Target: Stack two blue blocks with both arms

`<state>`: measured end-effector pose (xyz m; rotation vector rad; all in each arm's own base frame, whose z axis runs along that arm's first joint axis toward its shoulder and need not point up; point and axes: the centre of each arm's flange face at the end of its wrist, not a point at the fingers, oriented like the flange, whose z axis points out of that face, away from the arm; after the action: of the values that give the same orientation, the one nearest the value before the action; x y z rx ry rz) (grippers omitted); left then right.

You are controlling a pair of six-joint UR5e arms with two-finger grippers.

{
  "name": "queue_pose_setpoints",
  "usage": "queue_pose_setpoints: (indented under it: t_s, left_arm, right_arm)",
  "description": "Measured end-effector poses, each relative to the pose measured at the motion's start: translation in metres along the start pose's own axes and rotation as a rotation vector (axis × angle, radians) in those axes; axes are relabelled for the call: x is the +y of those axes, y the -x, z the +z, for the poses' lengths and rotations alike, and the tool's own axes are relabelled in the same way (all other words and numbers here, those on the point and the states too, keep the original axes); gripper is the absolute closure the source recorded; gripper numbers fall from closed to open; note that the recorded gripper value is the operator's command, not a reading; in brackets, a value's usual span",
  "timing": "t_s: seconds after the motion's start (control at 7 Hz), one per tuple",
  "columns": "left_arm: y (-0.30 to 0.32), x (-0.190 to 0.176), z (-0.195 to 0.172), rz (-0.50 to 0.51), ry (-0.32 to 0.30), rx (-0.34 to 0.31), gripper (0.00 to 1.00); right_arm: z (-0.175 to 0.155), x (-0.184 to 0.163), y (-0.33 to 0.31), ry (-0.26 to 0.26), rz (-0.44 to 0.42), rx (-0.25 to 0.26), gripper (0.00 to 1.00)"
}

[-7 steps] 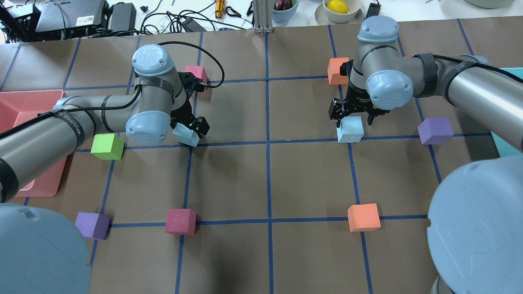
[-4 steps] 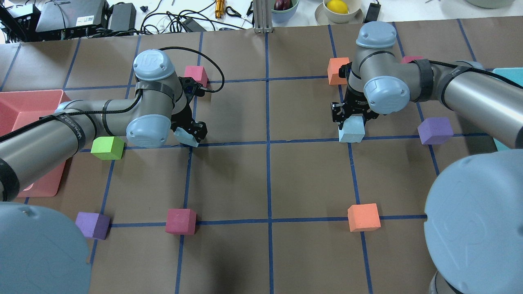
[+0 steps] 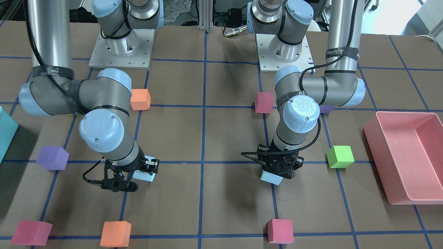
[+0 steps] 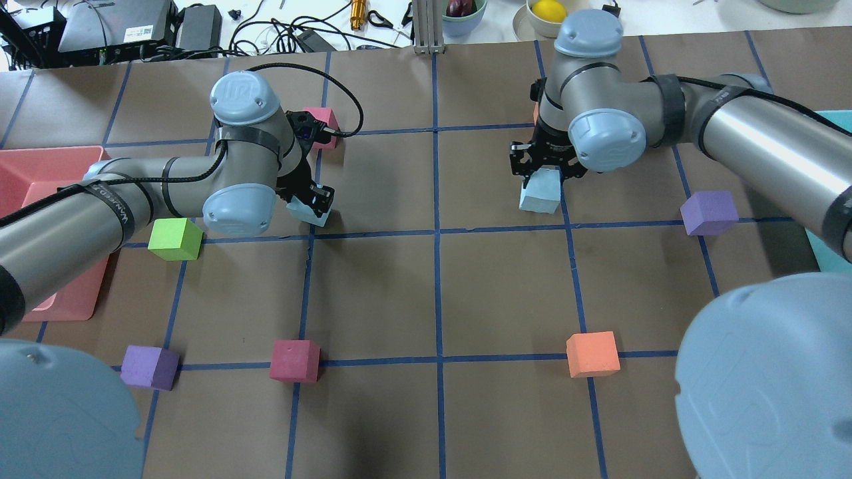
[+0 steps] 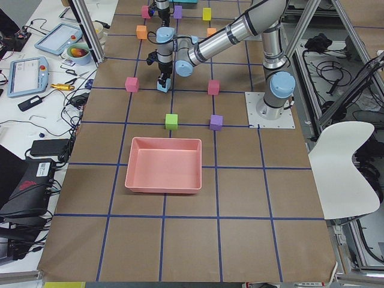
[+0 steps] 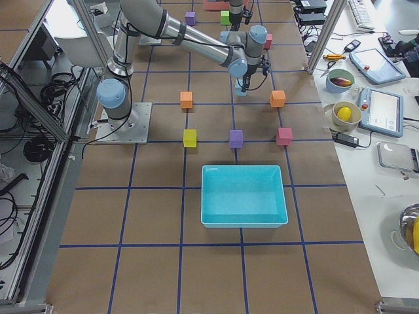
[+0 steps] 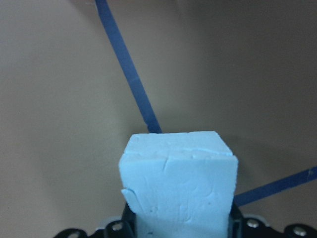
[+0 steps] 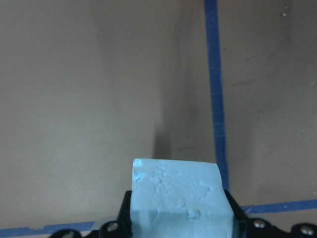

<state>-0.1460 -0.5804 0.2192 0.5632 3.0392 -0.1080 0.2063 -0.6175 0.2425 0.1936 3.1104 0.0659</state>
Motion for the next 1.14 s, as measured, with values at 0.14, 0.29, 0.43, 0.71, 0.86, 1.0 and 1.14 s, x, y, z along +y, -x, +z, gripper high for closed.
queue_pose_setpoints:
  t_s: [0.14, 0.29, 0.43, 0.71, 0.86, 1.0, 1.14]
  left_arm:
    - [0.001, -0.002, -0.008, -0.037, -0.015, -0.004, 0.87]
    - [0.001, -0.004, -0.016, -0.100, -0.028, -0.010, 0.87]
    - [0.002, -0.005, -0.022, -0.139, -0.036, -0.015, 0.87]
    - [0.003, -0.004, -0.031, -0.164, -0.046, -0.022, 0.87]
    - [0.002, -0.004, -0.036, -0.173, -0.053, -0.024, 0.87]
    - [0.000, -0.004, -0.041, -0.187, -0.061, -0.025, 0.87]
    - [-0.002, -0.005, -0.046, -0.199, -0.069, -0.026, 0.87]
  right_arm:
    - [-0.002, 0.011, 0.033, 0.001, 0.031, -0.028, 1.00]
    - [0.004, 0.021, 0.059, 0.017, 0.053, -0.057, 1.00]
    - [0.015, 0.032, 0.083, 0.034, 0.047, -0.066, 1.00]
    - [0.032, 0.048, 0.113, 0.050, 0.006, -0.066, 0.97]
    - [0.036, 0.051, 0.118, 0.051, -0.009, -0.067, 0.94]
    - [0.040, 0.055, 0.125, 0.053, -0.028, -0.065, 0.80]
    - [0.045, 0.059, 0.133, 0.050, -0.047, -0.065, 0.64]
